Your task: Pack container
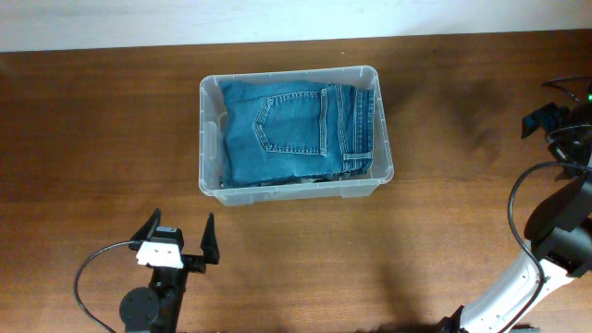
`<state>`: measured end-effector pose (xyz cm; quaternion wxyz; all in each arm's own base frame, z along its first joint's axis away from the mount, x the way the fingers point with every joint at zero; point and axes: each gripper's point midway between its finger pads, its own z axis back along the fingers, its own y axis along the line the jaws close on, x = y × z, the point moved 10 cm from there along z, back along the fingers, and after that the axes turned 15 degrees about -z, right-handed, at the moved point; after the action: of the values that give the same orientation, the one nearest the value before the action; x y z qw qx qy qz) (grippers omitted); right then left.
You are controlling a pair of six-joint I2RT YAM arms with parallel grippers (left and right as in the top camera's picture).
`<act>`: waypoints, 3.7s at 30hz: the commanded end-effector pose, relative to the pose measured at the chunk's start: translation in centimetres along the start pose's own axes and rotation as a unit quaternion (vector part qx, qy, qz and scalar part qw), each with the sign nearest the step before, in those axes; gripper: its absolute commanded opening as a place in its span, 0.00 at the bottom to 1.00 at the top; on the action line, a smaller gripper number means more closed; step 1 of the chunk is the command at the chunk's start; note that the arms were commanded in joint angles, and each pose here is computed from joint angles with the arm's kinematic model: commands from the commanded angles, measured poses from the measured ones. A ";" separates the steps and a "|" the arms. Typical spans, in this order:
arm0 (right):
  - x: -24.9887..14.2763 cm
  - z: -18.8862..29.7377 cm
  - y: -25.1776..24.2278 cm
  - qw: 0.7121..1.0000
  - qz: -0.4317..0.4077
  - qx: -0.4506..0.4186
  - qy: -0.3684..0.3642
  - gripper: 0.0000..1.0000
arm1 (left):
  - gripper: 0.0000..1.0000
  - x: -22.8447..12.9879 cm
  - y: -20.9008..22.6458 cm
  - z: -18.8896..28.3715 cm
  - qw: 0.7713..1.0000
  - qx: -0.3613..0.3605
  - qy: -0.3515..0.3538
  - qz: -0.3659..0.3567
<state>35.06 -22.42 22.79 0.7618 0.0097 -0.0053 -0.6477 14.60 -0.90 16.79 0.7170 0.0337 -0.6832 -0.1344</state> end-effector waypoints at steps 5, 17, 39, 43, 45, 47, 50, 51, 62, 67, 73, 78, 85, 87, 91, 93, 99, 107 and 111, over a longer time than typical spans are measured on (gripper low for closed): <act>-4.2 6.9 0.1 0.995 0.037 0.064 -0.062 0.98 | 0.99 -0.2 0.1 0.0 1.000 0.006 0.002 -0.007; -15.7 14.8 -2.6 0.968 0.156 0.162 -0.109 0.98 | 0.99 -0.2 0.1 0.0 1.000 0.006 0.002 -0.007; -25.9 8.7 -16.4 0.848 0.299 0.381 -0.215 0.98 | 1.00 -0.2 0.1 0.0 1.000 0.006 0.002 -0.007; -26.2 5.3 -16.6 0.796 0.316 0.450 -0.255 0.98 | 0.99 -0.2 0.1 0.0 1.000 0.006 0.003 -0.007; -26.4 3.6 -16.6 0.771 0.329 0.474 -0.269 0.98 | 1.00 -0.2 0.1 0.0 1.000 0.006 0.002 -0.007; -26.5 1.7 -16.5 0.743 0.343 0.499 -0.285 0.98 | 0.99 -0.2 0.1 0.0 1.000 0.006 0.002 -0.007; -26.7 -1.2 -16.3 0.691 0.348 0.549 -0.316 0.98 | 0.99 -0.2 0.1 0.0 1.000 0.006 0.003 -0.007; -26.7 -1.7 -16.2 0.679 0.342 0.563 -0.324 0.99 | 0.99 -0.2 0.1 0.0 1.000 0.006 0.002 -0.007; -27.0 -3.2 -16.6 0.568 0.351 0.631 -0.395 0.99 | 0.99 -0.2 0.1 0.0 1.000 0.006 0.002 -0.007; -26.9 -3.7 -16.5 0.575 0.367 0.610 -0.404 0.98 | 0.99 -0.2 0.1 0.0 1.000 0.006 0.002 -0.007; -25.9 -5.2 -16.6 0.618 0.366 0.570 -0.399 0.98 | 0.99 -0.2 0.1 0.0 1.000 0.006 0.002 -0.007; -25.3 -6.1 -16.7 0.644 0.361 0.545 -0.397 0.98 | 0.99 -0.2 0.1 0.0 1.000 0.006 0.002 -0.007; -25.2 -6.1 -16.7 0.645 0.359 0.544 -0.399 0.98 | 0.99 -0.2 0.1 0.0 1.000 0.006 0.002 -0.007; -25.2 -6.1 -16.7 0.645 0.359 0.544 -0.399 0.98 | 0.99 -0.2 0.1 0.0 1.000 0.006 0.003 -0.007; -25.2 -6.1 -16.7 0.645 0.359 0.544 -0.399 0.98 | 0.99 -0.2 0.1 0.0 1.000 0.006 0.003 -0.007; -25.2 -6.1 -16.7 0.645 0.359 0.544 -0.399 0.99 | 1.00 -0.2 0.1 0.0 1.000 0.006 0.002 -0.007; -25.2 -6.1 -16.7 0.645 0.359 0.544 -0.399 0.98 | 0.99 -0.2 0.1 0.0 1.000 0.006 0.002 -0.007; -25.2 -6.1 -16.7 0.645 0.359 0.544 -0.399 0.98 | 0.99 -0.2 0.1 0.0 1.000 0.006 0.002 -0.007; -25.2 -6.1 -16.7 0.645 0.359 0.544 -0.399 0.98 | 0.99 -0.2 0.1 0.0 1.000 0.006 0.002 -0.007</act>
<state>14.66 -0.19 16.63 0.7148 0.1606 -0.6636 -0.1516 14.60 -0.87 16.77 0.7176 0.0348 -0.6827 -0.1333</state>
